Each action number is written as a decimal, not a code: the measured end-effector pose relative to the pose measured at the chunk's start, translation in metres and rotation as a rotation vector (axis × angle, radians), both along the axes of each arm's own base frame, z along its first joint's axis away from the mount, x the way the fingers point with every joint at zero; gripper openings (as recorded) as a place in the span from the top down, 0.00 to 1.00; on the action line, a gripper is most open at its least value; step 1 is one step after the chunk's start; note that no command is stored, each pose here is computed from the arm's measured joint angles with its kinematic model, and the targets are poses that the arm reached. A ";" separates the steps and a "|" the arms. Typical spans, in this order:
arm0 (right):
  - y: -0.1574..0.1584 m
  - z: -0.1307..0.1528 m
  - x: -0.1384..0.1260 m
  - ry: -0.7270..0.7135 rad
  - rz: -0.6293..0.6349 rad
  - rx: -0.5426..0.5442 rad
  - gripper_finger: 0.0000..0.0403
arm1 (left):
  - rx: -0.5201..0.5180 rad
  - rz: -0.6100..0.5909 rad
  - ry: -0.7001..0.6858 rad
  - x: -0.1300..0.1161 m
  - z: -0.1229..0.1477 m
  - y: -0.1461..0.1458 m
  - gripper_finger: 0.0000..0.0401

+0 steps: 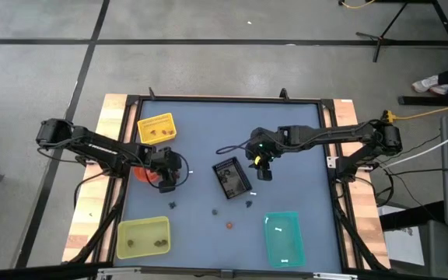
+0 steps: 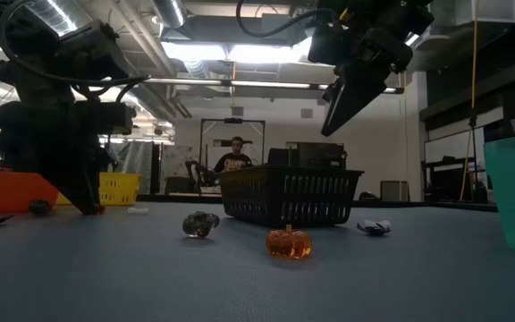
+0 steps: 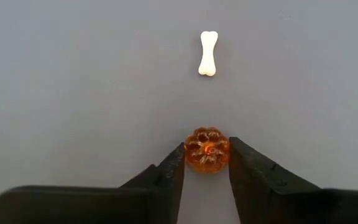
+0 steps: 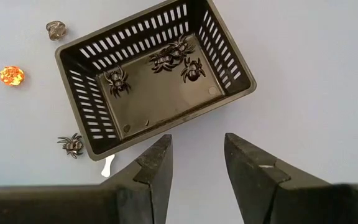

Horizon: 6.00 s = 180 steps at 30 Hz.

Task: Sort Halloween decoration
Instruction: Put the orange pumpkin toy into the orange bin, then put the black skull toy into the bottom yellow bin

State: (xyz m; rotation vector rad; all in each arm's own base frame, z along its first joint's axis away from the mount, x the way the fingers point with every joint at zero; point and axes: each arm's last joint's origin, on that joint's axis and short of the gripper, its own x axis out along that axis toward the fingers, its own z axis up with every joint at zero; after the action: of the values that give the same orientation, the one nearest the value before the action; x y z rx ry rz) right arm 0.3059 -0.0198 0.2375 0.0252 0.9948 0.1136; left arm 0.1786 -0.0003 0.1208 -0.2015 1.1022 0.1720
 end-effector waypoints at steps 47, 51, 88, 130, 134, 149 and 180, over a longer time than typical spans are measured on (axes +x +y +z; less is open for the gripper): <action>0.000 0.000 0.000 0.001 0.001 0.000 0.64 | -0.026 0.135 0.537 -0.008 0.100 0.000 0.79; 0.000 0.000 0.000 0.001 0.001 0.000 0.64 | -0.017 0.162 0.583 -0.014 0.096 0.000 0.79; 0.000 0.000 0.000 0.004 0.004 -0.002 0.64 | -0.054 0.152 0.305 0.013 0.095 0.000 0.46; 0.000 0.000 0.000 0.002 0.004 -0.002 0.64 | 0.090 -0.394 0.116 -0.003 0.014 -0.039 0.46; 0.000 0.000 0.000 0.001 0.004 -0.002 0.64 | 0.088 -0.395 0.105 -0.004 0.012 -0.039 0.46; 0.000 0.000 0.000 0.000 0.004 -0.002 0.64 | 0.084 -0.398 0.111 -0.004 0.012 -0.039 0.60; 0.000 0.000 0.000 0.001 0.004 -0.002 0.64 | 0.091 -0.394 0.112 -0.004 0.012 -0.039 0.82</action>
State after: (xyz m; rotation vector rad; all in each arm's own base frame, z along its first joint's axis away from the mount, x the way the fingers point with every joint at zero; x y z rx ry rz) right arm 0.3059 -0.0197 0.2373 0.0210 0.9959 0.1163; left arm 0.1741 -0.0394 0.1323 0.1091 1.2204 -0.1206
